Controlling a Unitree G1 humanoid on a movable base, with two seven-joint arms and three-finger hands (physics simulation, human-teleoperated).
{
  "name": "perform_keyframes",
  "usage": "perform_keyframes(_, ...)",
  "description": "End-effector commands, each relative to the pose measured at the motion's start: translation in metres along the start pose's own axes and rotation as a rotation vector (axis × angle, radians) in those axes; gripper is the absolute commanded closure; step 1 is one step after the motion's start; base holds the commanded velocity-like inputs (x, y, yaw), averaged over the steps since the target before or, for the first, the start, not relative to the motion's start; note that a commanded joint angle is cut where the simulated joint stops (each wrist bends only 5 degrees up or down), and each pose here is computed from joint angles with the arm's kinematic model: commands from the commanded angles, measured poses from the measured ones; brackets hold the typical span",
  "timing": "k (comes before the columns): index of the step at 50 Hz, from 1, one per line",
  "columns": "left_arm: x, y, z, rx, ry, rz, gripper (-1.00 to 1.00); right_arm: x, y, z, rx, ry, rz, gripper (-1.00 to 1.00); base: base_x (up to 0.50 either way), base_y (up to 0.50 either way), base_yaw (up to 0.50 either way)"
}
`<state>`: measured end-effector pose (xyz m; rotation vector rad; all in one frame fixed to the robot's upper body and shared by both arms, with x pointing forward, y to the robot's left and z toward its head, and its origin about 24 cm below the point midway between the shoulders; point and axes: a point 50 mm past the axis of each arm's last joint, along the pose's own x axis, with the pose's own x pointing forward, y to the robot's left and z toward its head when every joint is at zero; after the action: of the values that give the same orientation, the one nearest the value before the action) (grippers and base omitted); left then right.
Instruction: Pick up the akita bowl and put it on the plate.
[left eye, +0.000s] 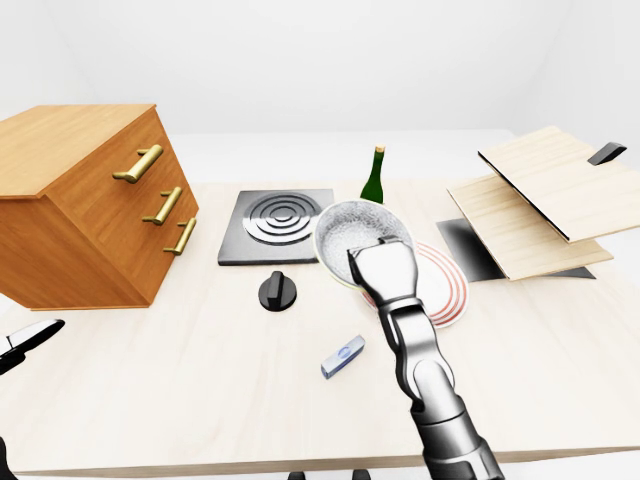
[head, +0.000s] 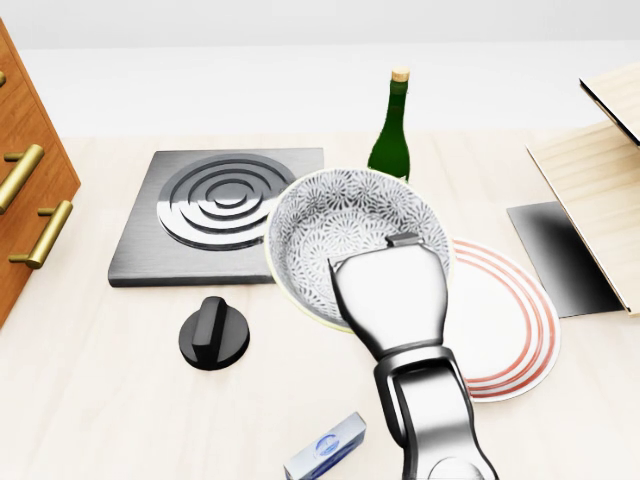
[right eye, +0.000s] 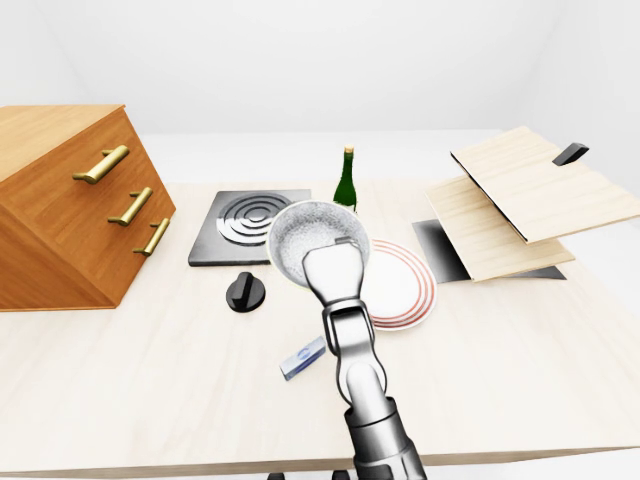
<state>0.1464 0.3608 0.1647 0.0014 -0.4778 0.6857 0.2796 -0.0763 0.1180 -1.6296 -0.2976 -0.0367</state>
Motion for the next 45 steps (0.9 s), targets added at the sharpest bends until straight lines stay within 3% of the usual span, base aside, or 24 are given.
perform_keyframes(1,0.000,0.000,0.000,0.002,0.000,0.001,-1.00,0.003,-0.010,-0.034,-0.091,0.090,-0.056,1.00,0.00,0.00,0.00)
perform_keyframes(16,0.000,0.000,-0.001,0.005,0.002,0.001,-1.00,-0.002,0.000,-0.071,-0.126,0.181,-0.011,1.00,0.00,0.00,0.00)
perform_keyframes(45,0.000,0.000,-0.004,0.003,0.016,0.003,-1.00,-0.005,-0.005,-0.086,-0.193,0.220,-0.010,1.00,0.00,0.00,0.00)
